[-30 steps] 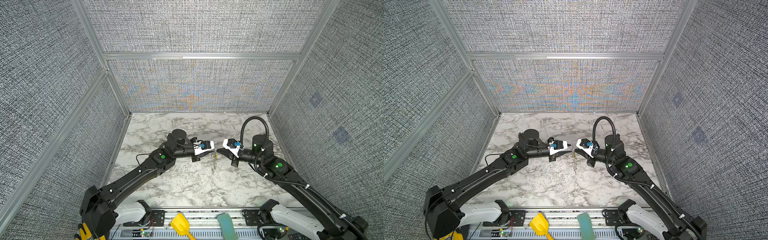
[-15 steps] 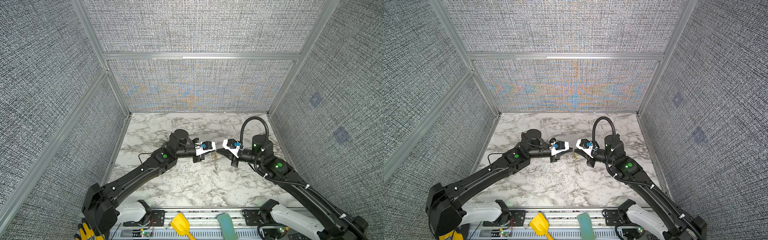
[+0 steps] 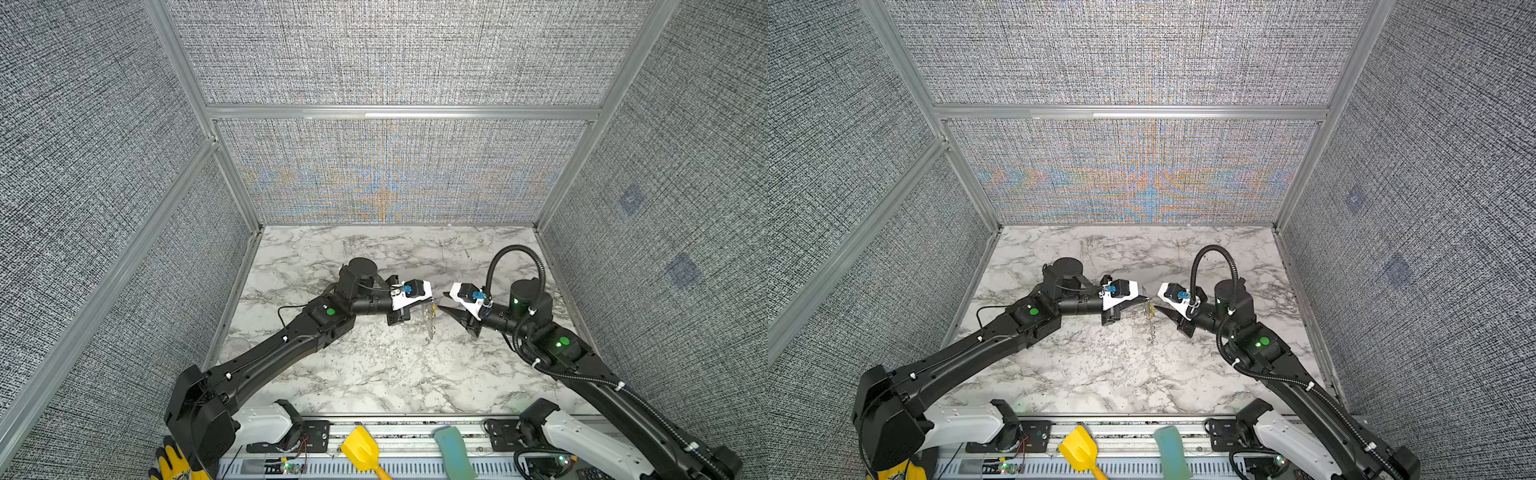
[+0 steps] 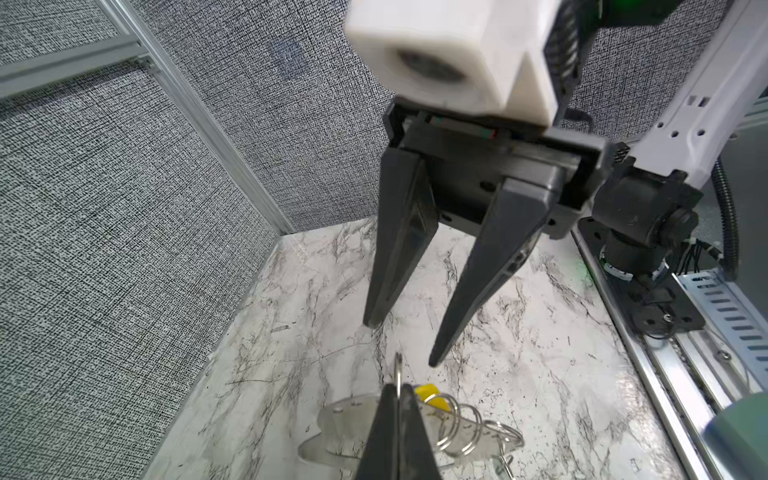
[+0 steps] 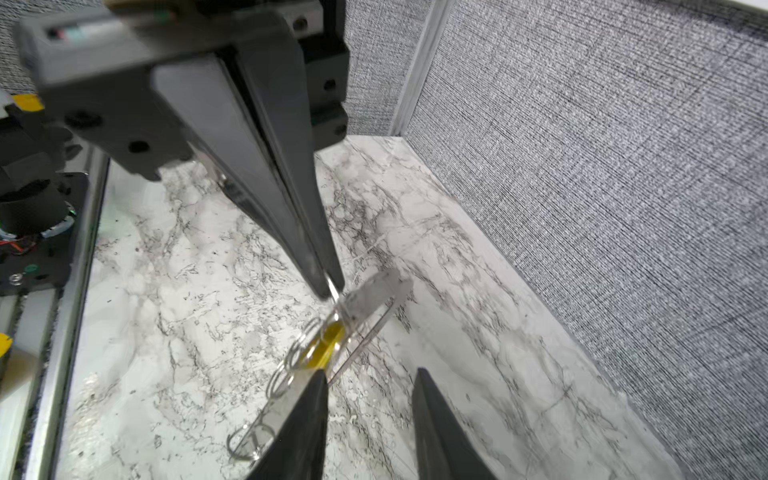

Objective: Remove the keys from the keyring

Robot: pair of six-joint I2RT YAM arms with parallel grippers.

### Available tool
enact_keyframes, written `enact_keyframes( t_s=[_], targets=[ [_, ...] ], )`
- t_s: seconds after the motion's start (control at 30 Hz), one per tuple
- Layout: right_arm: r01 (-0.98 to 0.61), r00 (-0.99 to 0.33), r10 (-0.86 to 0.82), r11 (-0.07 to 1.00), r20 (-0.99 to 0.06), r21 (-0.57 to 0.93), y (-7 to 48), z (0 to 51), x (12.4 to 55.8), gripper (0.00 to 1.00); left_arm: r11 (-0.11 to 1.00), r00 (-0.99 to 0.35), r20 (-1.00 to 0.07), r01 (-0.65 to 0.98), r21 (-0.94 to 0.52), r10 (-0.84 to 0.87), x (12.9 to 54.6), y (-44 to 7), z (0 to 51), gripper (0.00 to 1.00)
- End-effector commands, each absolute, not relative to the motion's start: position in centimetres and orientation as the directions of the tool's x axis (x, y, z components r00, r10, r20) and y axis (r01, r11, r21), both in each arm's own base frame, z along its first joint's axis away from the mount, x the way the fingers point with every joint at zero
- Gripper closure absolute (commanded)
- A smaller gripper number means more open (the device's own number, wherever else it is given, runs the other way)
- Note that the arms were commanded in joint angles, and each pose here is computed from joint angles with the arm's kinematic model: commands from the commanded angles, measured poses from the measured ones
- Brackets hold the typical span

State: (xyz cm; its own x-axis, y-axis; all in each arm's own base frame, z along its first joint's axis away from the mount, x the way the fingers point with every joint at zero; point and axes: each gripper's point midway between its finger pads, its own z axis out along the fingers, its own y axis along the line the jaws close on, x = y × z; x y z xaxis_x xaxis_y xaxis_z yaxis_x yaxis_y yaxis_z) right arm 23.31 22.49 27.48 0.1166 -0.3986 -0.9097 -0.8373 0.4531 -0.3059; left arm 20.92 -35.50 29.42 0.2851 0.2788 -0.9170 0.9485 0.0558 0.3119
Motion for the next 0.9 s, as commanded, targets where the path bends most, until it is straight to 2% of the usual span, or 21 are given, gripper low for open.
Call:
enact_keyframes(
  t_s=[0.0,0.33,0.6,0.87],
  targets=[
    [-0.814,0.099,-0.39,0.497,-0.916,-0.299,22.0,27.0,23.7,0.63,0.065,0.296,-0.93,0.946,0.316,0.22,20.8,-35.7,30.8,1.0],
    [-0.844,0.091,-0.385,0.46,-0.919,-0.276,23.7,25.4,23.1,0.64,0.088,0.267,-0.947,0.954,0.286,0.176,20.9,-35.9,31.2,1.0],
    [-0.821,0.111,-0.352,0.495,-0.929,-0.285,24.6,26.5,24.3,0.65,0.094,0.261,-0.95,0.956,0.279,0.169,20.9,-35.8,31.2,1.0],
    [-0.79,0.111,-0.335,0.541,-0.935,-0.288,24.6,27.1,25.2,0.69,0.106,0.254,-0.951,0.956,0.275,0.175,21.1,-35.8,31.0,1.0]
  ],
)
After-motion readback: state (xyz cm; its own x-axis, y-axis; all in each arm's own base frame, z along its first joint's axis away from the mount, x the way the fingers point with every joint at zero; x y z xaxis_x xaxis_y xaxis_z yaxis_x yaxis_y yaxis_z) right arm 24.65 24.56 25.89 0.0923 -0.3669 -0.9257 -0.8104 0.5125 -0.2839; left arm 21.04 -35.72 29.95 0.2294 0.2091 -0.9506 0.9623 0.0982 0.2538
